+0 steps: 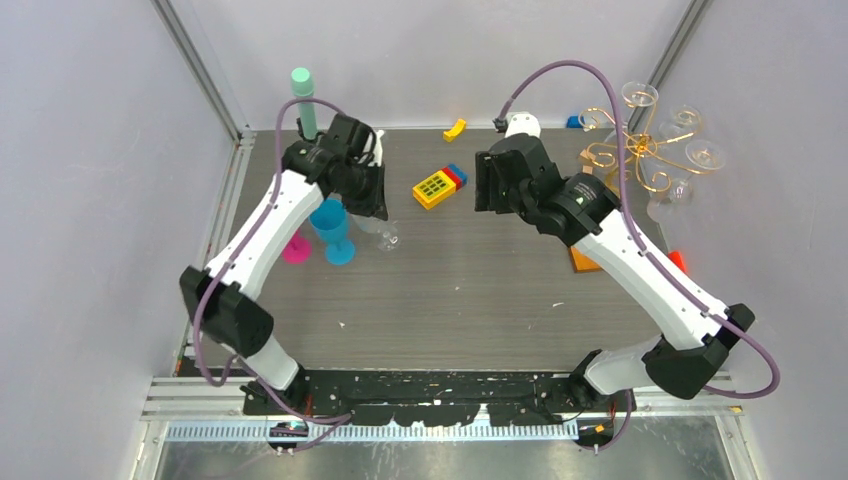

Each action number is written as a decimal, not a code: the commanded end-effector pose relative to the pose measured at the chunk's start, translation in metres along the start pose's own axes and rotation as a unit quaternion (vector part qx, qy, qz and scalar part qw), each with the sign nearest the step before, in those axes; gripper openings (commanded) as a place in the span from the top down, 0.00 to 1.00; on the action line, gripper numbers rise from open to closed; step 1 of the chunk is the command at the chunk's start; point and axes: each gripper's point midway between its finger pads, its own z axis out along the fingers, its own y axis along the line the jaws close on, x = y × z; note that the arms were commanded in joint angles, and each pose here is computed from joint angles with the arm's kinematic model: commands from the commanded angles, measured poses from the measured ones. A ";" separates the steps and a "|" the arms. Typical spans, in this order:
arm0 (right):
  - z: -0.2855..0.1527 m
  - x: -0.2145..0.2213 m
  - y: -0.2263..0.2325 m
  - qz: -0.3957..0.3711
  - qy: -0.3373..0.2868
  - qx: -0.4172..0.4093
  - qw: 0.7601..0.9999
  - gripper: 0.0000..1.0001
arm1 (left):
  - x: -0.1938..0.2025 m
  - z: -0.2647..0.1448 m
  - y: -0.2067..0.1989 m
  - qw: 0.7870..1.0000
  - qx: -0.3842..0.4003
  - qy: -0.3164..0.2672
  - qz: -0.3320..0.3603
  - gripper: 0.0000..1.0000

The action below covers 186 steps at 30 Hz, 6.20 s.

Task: Take the wine glass off the wine glass rack

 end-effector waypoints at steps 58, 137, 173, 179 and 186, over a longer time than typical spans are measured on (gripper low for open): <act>-0.071 -0.152 -0.196 -0.100 -0.100 0.465 0.874 0.39 | -0.009 -0.107 -0.006 0.972 -0.012 -0.213 0.102 0.00; -0.168 -0.108 -0.275 0.239 -0.167 0.339 0.895 0.28 | 0.055 -0.096 -0.046 0.974 0.147 -0.140 0.097 0.02; -0.086 -0.078 -0.332 -0.164 0.108 0.529 0.826 0.35 | 0.056 -0.056 -0.034 0.995 0.091 -0.032 0.025 0.02; -0.077 -0.075 -0.348 -0.162 0.115 0.522 0.830 0.39 | 0.049 -0.047 -0.038 0.995 0.093 -0.019 0.015 0.02; -0.071 -0.073 -0.350 -0.166 0.119 0.512 0.834 0.46 | 0.038 -0.050 -0.043 0.995 0.097 -0.026 0.017 0.02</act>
